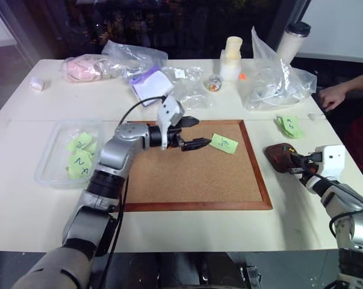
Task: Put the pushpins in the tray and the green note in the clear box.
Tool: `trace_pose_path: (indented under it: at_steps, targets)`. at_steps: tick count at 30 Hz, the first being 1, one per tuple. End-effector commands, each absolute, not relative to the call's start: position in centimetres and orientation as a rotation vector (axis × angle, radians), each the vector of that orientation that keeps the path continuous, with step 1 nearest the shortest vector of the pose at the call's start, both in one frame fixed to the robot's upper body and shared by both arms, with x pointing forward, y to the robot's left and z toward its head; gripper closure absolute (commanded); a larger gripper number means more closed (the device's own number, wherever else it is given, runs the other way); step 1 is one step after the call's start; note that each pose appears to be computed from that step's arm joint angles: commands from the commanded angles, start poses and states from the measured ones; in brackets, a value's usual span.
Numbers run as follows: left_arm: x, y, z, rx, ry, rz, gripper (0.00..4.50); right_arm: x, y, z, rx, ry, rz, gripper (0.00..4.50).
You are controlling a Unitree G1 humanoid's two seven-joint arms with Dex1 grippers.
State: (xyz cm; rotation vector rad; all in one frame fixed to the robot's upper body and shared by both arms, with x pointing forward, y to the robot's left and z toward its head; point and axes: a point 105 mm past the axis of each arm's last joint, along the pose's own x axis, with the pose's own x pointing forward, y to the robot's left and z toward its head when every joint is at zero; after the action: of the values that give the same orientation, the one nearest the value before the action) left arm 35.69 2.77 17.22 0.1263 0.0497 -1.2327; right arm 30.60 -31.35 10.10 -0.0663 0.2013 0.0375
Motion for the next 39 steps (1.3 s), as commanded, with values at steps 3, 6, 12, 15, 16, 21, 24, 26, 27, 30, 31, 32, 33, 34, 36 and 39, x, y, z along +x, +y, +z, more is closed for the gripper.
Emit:
trace_pose_path:
  at_steps: [3, 6, 12, 15, 16, 21, 24, 26, 27, 30, 31, 32, 33, 34, 36, 39]
  targets:
    - [35.8, 3.0, 17.9, 0.191, 0.007, -1.204, 0.0, 30.9, -31.9, 11.8, -0.108, 0.14, 0.041, 3.06]
    - [35.9, 3.3, 17.6, 0.192, 0.018, -1.195, 0.0, 31.0, -31.8, 12.2, -0.104, 0.122, 0.045, 1.48]
    - [36.2, 3.6, 16.8, 0.21, 0.037, -1.163, 0.0, 30.8, -31.2, 12.4, -0.081, 0.107, 0.074, 0.07]
    - [36.3, 3.8, 16.9, 0.21, 0.033, -1.155, 0.0, 30.7, -31.1, 12.9, -0.072, 0.09, 0.074, 0.07]
    - [36.4, 3.9, 16.9, 0.216, 0.032, -1.153, 0.0, 30.7, -30.8, 13.3, -0.07, 0.075, 0.09, 0.07]
    - [36.0, 4.8, 16.5, 0.336, 0.013, -1.18, 0.0, 31.0, -24.5, 15.5, -0.198, 0.023, 0.374, 0.07]
    - [35.8, 5.5, 16.7, 0.409, -0.001, -1.205, 0.0, 31.7, -21.3, 14.3, -0.226, 0.048, 0.506, 0.07]
    - [35.8, 6.0, 16.8, 0.455, -0.01, -1.212, 0.0, 32.2, -20.3, 13.4, -0.255, 0.062, 0.551, 0.07]
    - [35.8, 6.4, 16.9, 0.473, -0.013, -1.207, 0.0, 32.7, -19.9, 12.8, -0.269, 0.068, 0.565, 0.07]
    - [35.9, 7.1, 17.2, 0.494, -0.019, -1.191, 0.0, 34.0, -19.0, 11.6, -0.296, 0.075, 0.596, 0.07]
    - [35.9, 7.2, 17.2, 0.49, -0.019, -1.183, 0.0, 34.5, -18.7, 11.3, -0.295, 0.074, 0.599, 0.07]
    - [35.9, 7.2, 17.1, 0.487, -0.018, -1.178, 0.0, 34.9, -18.4, 11.0, -0.296, 0.073, 0.608, 0.07]
    - [35.8, 7.2, 17.0, 0.486, -0.016, -1.176, 0.0, 35.3, -18.1, 10.8, -0.297, 0.071, 0.614, 0.07]
    - [35.8, 7.2, 16.9, 0.487, -0.013, -1.175, 0.0, 35.7, -17.7, 10.7, -0.296, 0.067, 0.618, 0.07]
    - [35.6, 7.1, 16.6, 0.488, -0.008, -1.172, 0.0, 36.4, -17.0, 10.5, -0.295, 0.058, 0.628, 0.07]
    - [35.5, 7.1, 16.5, 0.482, -0.006, -1.164, 0.0, 37.2, -16.3, 10.2, -0.302, 0.055, 0.633, 0.07]
